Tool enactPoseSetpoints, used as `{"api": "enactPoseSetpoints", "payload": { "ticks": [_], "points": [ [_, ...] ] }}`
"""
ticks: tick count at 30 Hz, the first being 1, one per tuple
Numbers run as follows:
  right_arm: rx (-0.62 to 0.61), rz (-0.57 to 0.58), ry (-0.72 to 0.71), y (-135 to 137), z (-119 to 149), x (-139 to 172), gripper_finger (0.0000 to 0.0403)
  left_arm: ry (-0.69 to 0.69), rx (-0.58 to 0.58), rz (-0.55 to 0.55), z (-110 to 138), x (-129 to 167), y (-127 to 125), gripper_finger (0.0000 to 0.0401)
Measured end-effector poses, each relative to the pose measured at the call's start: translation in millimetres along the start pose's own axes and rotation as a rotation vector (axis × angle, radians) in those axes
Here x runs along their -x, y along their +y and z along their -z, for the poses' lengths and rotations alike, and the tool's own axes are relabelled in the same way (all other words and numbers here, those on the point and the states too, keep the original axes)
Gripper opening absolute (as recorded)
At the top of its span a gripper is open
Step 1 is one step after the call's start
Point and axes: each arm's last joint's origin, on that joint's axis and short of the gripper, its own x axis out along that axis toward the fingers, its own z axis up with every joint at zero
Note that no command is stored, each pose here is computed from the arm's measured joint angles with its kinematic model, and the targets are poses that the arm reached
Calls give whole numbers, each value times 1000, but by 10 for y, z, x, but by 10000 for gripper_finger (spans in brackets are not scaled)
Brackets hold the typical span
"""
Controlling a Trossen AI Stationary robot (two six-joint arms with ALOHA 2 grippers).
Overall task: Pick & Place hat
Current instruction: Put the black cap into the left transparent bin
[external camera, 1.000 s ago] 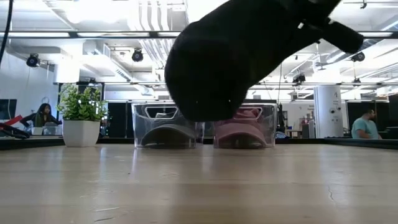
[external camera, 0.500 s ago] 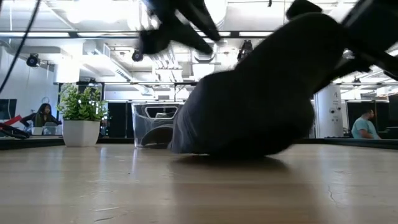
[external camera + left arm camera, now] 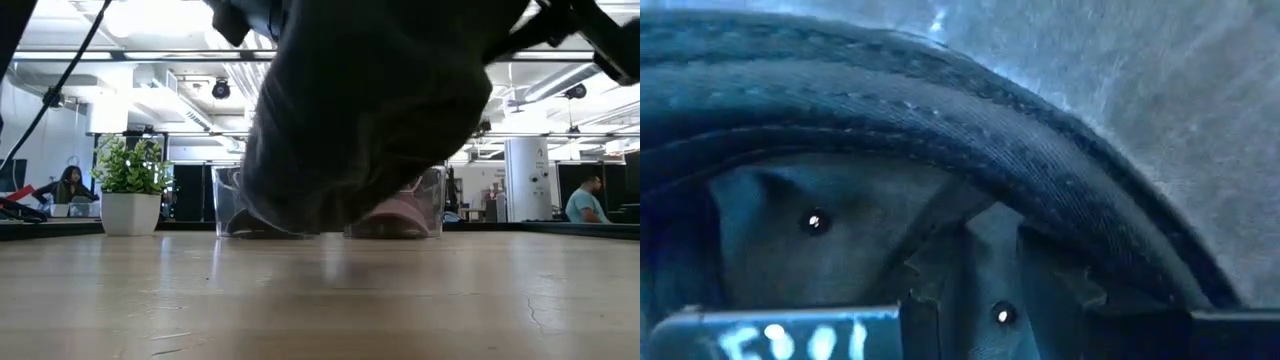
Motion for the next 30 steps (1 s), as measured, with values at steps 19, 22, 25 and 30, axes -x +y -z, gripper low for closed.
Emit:
{"api": "enactPoseSetpoints", "payload": {
  "ticks": [19,22,25,30],
  "points": [
    [-57,46,66,198,121,-69,13,-162,-119,-591,-154,1515,-368,97],
    [-66,51,61,193,114,-69,13,-101,-25,-696,21,1547,-222,97],
    [-64,63,50,174,99,-67,13,-64,81,-737,190,1472,-44,97],
    [-43,69,52,171,97,-67,13,-85,302,-774,443,1341,259,97]
  ]
}}
